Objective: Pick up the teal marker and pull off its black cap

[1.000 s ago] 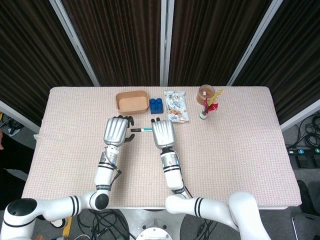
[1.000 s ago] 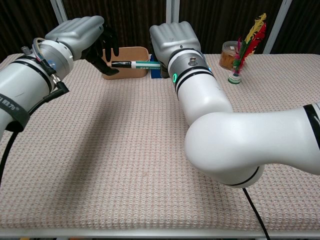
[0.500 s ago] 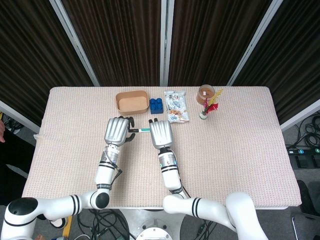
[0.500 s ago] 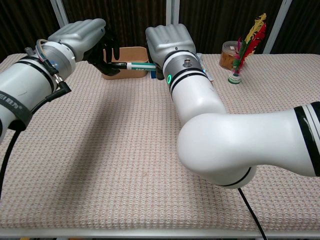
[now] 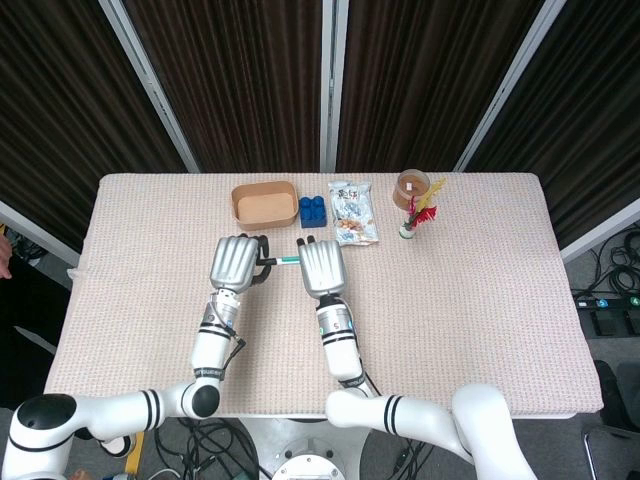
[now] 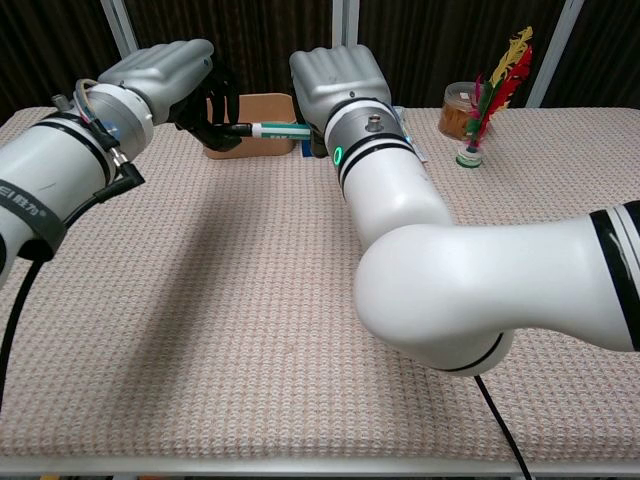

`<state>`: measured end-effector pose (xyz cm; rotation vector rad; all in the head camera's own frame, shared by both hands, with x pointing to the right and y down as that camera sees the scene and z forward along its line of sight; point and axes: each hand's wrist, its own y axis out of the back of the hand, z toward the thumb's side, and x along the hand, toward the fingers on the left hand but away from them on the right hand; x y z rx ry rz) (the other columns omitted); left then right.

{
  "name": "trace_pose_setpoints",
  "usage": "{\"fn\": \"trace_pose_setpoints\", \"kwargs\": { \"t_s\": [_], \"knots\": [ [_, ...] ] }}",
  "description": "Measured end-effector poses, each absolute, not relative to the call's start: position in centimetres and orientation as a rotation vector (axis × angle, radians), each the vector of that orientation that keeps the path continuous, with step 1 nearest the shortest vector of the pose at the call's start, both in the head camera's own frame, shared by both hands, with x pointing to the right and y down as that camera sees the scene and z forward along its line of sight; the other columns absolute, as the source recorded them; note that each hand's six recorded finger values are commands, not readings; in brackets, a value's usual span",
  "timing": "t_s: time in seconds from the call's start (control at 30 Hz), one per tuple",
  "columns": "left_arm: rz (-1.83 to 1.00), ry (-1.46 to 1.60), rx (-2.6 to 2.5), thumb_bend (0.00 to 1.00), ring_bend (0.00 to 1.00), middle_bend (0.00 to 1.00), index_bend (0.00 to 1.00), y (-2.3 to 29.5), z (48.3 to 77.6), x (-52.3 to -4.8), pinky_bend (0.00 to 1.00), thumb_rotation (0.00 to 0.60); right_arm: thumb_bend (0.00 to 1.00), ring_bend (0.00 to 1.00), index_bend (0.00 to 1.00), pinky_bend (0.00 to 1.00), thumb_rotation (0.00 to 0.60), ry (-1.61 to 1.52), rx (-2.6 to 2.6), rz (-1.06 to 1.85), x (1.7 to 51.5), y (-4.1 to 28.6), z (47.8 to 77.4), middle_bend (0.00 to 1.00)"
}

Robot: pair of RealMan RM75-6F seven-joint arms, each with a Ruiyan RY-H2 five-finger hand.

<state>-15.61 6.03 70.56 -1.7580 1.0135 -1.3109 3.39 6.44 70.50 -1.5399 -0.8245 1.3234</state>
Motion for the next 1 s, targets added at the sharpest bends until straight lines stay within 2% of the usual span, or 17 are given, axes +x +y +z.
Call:
{"fn": "trace_pose_setpoints", "kwargs": {
  "t_s": [0.47,0.73,0.87,1.0],
  "knots": [
    [-1.298,1.020,-1.761,0.35,0.58,0.65,0.62,5.7,70.2,-15.9,0.64,0.600,0.33,0.69,0.63,0.79,0.600,-0.831,-1.519,1.327,4.1,6.2,70.3,0.60],
    [-1.304,1.080,-1.738,0.35,0.60,0.67,0.63,4.9,69.1,-19.3,0.66,0.600,0.33,0.69,0.64,0.79,0.600,-0.858,-1.487,1.331,6.9,6.5,69.7,0.61],
    [-1.331,1.138,-1.763,0.35,0.60,0.66,0.63,6.1,69.5,-21.9,0.66,0.600,0.33,0.69,0.64,0.79,0.600,-0.839,-1.479,1.360,9.9,8.2,70.1,0.61],
    [-1.391,1.162,-1.800,0.35,0.59,0.65,0.61,8.5,71.5,-24.5,0.65,0.600,0.33,0.69,0.64,0.79,0.600,-0.813,-1.488,1.441,13.3,10.2,71.8,0.61]
  ]
}}
